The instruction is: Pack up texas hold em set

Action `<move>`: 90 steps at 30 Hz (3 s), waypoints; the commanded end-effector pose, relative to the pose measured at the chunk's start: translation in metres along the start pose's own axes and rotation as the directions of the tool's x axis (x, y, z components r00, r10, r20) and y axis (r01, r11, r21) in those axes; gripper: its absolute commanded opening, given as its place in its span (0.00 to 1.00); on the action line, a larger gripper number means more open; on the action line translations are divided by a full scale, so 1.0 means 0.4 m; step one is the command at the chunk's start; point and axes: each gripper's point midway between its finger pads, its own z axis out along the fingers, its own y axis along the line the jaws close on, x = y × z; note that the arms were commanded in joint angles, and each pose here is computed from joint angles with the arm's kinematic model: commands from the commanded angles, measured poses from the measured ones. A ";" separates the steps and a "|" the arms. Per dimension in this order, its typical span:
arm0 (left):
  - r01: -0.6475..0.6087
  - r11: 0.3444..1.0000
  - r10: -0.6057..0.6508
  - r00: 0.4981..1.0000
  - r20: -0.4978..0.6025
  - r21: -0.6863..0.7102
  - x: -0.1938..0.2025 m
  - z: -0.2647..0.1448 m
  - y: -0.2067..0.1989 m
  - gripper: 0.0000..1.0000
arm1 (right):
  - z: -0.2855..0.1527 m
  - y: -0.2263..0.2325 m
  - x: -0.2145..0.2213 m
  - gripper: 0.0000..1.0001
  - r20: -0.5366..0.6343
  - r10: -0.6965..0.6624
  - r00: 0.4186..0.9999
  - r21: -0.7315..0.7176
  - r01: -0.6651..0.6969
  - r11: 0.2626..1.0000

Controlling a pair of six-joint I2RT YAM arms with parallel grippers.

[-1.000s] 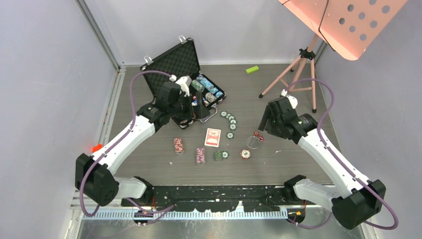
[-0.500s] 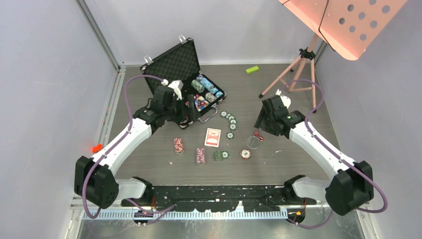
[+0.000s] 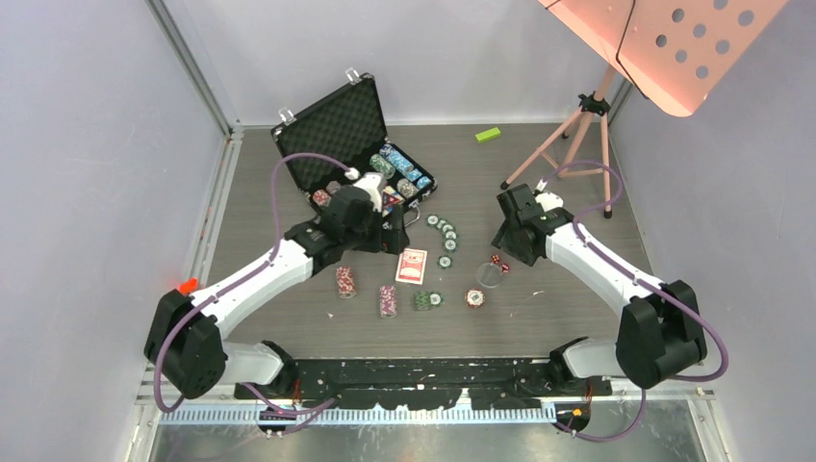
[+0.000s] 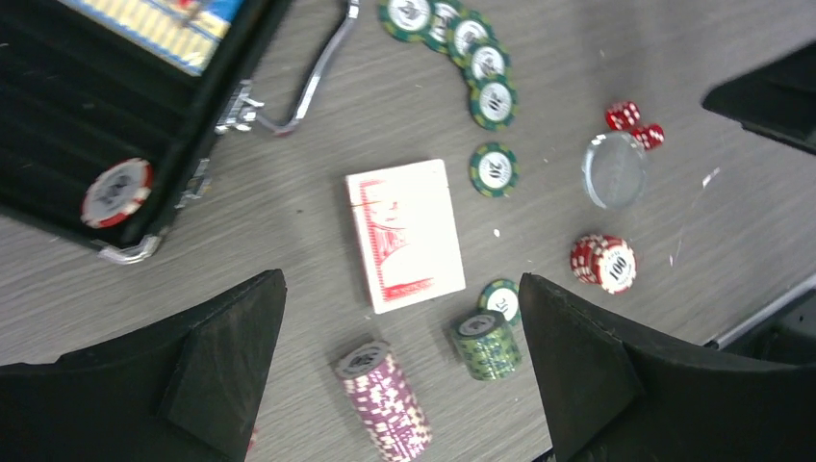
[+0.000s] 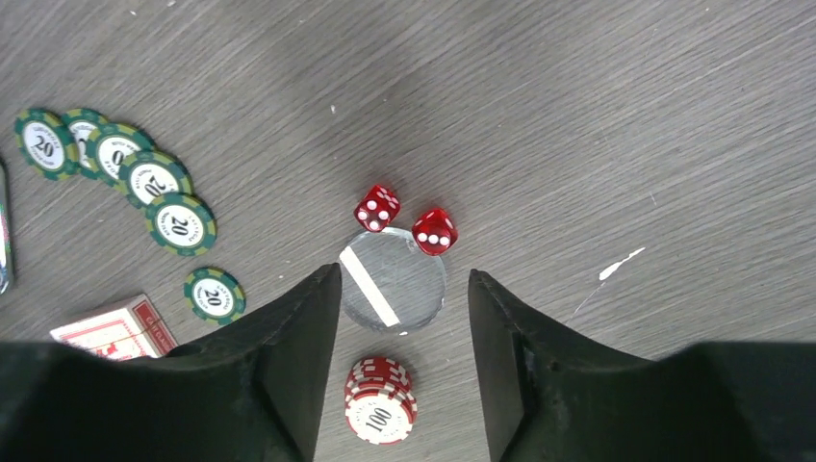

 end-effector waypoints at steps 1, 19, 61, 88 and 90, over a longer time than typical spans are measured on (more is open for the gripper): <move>-0.100 0.995 0.100 0.992 0.071 -0.006 -0.049 0.016 -0.053 0.95 | -0.002 0.021 -0.021 0.61 0.009 -0.001 1.000 -0.008 0.001 1.000; -0.068 0.993 0.064 0.997 -0.042 -0.093 0.053 0.047 -0.035 0.99 | -0.042 0.015 -0.027 0.90 0.058 -0.049 0.997 -0.112 0.055 0.992; -0.230 0.931 0.162 0.957 -0.241 -0.284 0.229 0.244 -0.072 0.80 | -0.119 0.026 -0.039 0.96 0.158 -0.046 0.986 -0.303 0.093 0.948; -0.282 0.927 0.221 0.944 -0.245 -0.247 0.179 0.231 -0.090 0.56 | -0.119 0.027 -0.040 0.95 0.159 -0.049 0.986 -0.303 0.096 0.948; -0.281 0.931 0.225 0.944 -0.240 -0.233 0.163 0.224 -0.092 0.56 | -0.119 0.029 -0.040 0.95 0.157 -0.051 0.986 -0.305 0.097 0.948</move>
